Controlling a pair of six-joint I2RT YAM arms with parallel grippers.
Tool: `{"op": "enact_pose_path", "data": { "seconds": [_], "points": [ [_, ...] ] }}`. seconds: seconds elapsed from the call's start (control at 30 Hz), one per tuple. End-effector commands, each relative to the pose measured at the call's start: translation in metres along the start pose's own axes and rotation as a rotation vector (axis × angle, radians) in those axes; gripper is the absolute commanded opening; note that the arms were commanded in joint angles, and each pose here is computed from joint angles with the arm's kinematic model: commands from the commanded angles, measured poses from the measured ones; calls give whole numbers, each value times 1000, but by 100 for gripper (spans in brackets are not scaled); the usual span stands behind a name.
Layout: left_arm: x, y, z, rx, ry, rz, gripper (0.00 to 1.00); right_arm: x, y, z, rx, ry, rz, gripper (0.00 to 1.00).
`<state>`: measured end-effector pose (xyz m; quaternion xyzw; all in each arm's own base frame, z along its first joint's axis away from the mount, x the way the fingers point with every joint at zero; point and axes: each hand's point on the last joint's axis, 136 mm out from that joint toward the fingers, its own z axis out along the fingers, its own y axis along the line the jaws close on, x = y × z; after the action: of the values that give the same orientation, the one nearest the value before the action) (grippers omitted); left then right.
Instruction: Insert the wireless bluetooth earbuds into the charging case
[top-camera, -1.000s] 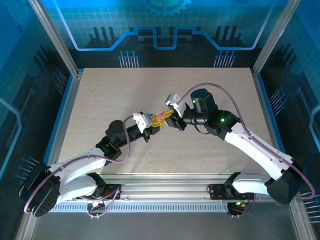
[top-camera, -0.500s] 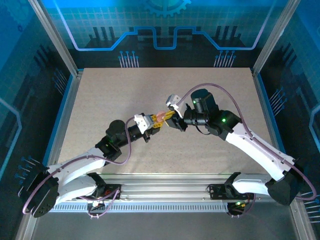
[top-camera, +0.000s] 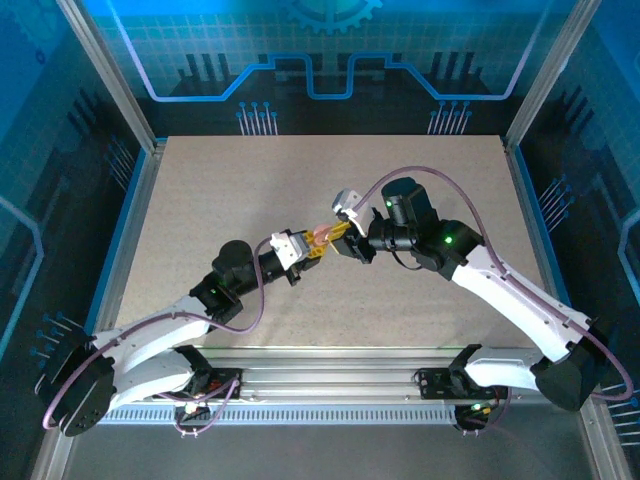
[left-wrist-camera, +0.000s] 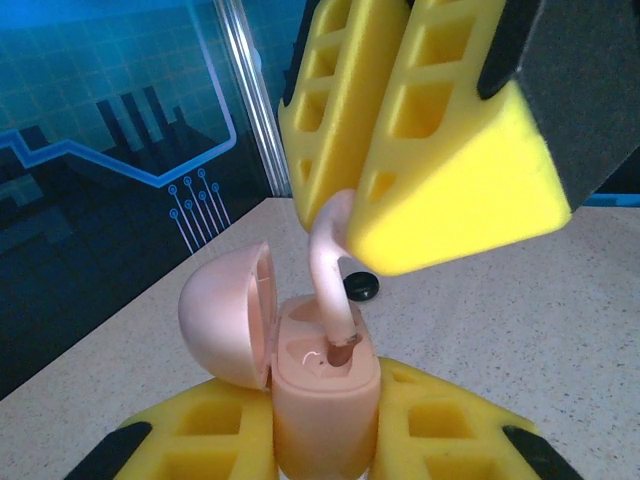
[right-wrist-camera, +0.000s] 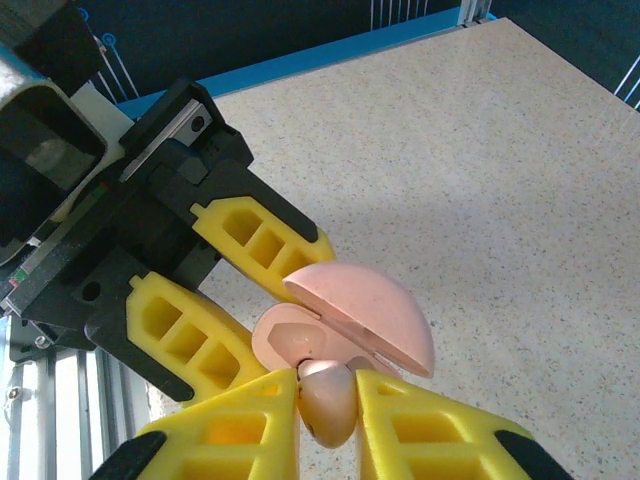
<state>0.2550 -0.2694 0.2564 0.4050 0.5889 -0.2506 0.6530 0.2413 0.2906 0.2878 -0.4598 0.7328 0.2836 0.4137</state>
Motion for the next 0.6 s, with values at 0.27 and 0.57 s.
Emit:
{"op": "enact_pose_path", "data": {
  "seconds": [0.27, 0.57],
  "points": [
    [-31, 3, -2, -21, -66, 73, 15, 2, 4, 1, 8, 46, -27, 20],
    [-36, 3, -7, -29, -75, 82, 15, 8, 4, 6, 19, 75, -29, 20]
  ]
}}
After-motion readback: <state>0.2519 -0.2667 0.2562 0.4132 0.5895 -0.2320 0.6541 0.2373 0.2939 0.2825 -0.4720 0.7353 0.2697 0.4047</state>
